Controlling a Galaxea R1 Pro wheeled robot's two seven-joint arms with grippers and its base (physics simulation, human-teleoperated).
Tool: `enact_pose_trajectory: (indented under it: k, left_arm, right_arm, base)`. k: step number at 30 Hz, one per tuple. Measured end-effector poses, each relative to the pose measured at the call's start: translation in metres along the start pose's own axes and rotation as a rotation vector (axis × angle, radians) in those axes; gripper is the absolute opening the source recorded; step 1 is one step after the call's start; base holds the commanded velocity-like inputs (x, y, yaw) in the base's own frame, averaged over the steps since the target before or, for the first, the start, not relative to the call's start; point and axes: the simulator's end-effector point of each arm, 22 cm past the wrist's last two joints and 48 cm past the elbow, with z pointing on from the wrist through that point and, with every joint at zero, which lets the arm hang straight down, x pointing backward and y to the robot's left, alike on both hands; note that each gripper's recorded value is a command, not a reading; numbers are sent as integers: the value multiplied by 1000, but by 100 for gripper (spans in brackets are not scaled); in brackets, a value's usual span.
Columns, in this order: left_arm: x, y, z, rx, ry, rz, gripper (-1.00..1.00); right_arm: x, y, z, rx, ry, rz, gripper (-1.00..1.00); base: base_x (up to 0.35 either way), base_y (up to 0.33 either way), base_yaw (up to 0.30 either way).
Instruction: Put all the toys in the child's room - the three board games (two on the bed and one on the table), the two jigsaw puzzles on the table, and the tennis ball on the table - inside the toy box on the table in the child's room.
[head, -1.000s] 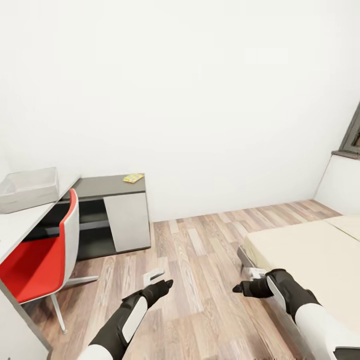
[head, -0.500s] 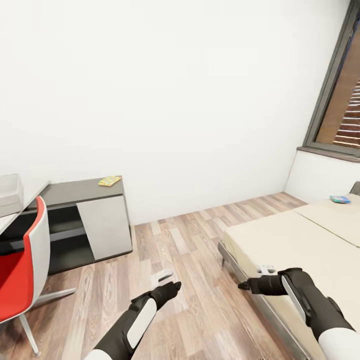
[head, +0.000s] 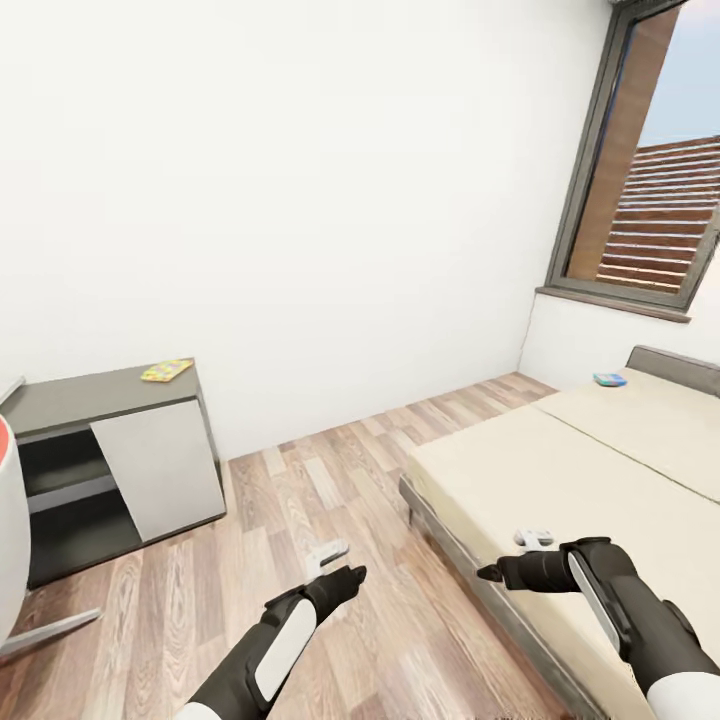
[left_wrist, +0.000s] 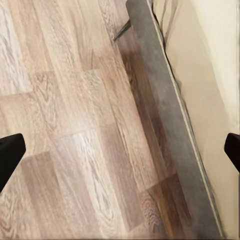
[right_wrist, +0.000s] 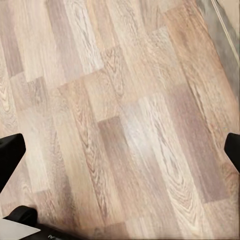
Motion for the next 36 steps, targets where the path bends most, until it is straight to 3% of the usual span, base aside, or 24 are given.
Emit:
enact_pose_trajectory:
  k: [36]
  left_arm:
    - [8,0,3,12,11,-8,100]
  right_arm:
    - [5,-5,4,21,11,3,100]
  base:
    - [0,0,-282]
